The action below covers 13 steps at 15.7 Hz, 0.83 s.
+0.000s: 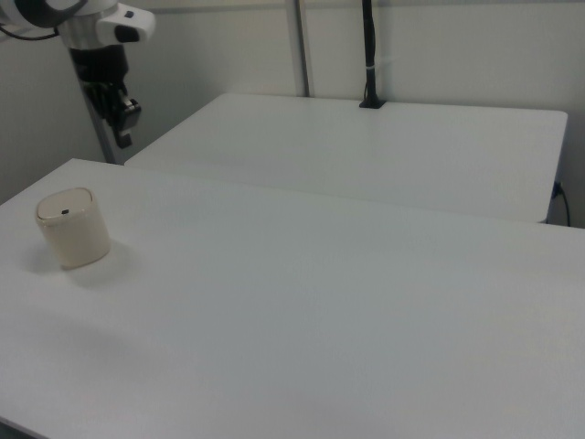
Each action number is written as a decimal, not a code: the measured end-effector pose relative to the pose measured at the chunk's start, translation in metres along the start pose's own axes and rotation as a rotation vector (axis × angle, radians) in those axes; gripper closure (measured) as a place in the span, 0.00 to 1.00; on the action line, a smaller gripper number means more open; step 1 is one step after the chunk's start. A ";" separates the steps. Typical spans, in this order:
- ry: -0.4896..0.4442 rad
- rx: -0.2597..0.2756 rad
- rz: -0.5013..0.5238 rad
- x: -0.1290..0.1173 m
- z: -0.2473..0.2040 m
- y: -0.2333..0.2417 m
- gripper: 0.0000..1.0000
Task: Close the trash bin
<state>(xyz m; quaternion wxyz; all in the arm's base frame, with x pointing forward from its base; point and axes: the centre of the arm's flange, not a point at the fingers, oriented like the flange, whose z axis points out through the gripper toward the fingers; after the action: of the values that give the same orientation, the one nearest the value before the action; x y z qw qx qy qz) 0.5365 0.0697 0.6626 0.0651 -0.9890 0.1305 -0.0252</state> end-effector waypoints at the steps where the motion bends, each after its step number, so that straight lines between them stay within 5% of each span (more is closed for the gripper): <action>1: 0.002 0.000 0.011 0.002 -0.002 0.015 0.99; 10: 0.022 -0.053 -0.123 0.025 0.011 0.076 0.97; 13: 0.029 -0.097 -0.163 0.033 0.016 0.088 0.81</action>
<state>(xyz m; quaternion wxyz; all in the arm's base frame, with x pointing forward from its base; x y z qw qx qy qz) 0.5473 -0.0217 0.6354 0.0130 -0.9978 0.0515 -0.0385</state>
